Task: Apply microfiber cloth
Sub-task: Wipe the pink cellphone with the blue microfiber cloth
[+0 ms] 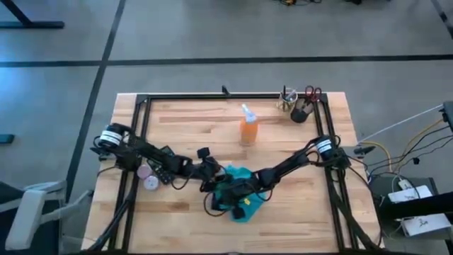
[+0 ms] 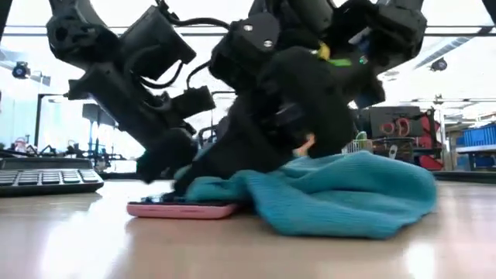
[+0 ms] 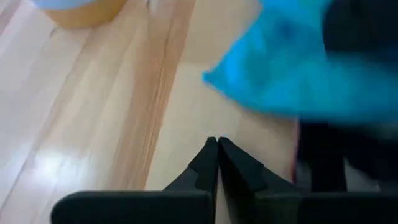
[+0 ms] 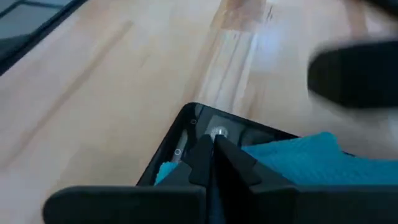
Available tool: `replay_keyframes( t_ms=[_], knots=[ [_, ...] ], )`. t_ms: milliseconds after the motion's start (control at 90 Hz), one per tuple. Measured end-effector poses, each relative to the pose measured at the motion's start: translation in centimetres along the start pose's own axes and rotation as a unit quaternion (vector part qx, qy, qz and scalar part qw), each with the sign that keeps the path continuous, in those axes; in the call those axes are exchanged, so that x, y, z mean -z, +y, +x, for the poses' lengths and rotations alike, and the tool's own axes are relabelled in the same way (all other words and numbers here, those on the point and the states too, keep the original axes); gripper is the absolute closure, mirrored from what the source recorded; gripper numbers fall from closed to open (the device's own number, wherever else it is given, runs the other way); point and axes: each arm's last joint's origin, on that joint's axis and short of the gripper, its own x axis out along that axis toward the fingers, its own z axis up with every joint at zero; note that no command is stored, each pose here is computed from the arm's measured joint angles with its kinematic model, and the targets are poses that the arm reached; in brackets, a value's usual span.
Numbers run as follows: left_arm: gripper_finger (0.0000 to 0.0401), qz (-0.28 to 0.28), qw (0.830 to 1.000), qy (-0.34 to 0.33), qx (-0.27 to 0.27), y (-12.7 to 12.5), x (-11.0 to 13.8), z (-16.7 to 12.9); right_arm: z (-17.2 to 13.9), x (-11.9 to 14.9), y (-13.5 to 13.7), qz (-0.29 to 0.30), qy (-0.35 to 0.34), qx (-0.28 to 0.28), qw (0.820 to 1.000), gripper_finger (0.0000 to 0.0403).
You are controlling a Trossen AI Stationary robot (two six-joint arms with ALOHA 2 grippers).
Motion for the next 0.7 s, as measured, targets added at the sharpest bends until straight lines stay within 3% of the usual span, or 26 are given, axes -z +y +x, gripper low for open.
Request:
replay_keyframes(
  t_ms=[211, 300, 467, 700],
  knots=[
    [0.0401, 0.020, 0.999, -0.010, 0.049, -2.0, 0.1, -1.8, -4.4, 0.5, 0.2, -0.014, 0.093, 0.001, 0.996, 0.0401],
    [0.0401, 0.026, 0.997, -0.052, 0.057, -2.5, -0.5, -1.6, -6.1, 0.7, 0.5, -0.014, 0.114, -0.001, 0.993, 0.0401],
    [0.0401, 0.026, 0.982, -0.181, 0.049, -1.8, -3.4, -1.4, -7.2, 1.0, 0.6, 0.010, 0.105, 0.000, 0.994, 0.0401],
    [0.0401, 0.003, 0.980, -0.184, 0.074, -0.2, -3.9, 2.1, -6.7, 1.4, 1.7, 0.027, 0.085, -0.001, 0.996, 0.0401]
  ],
)
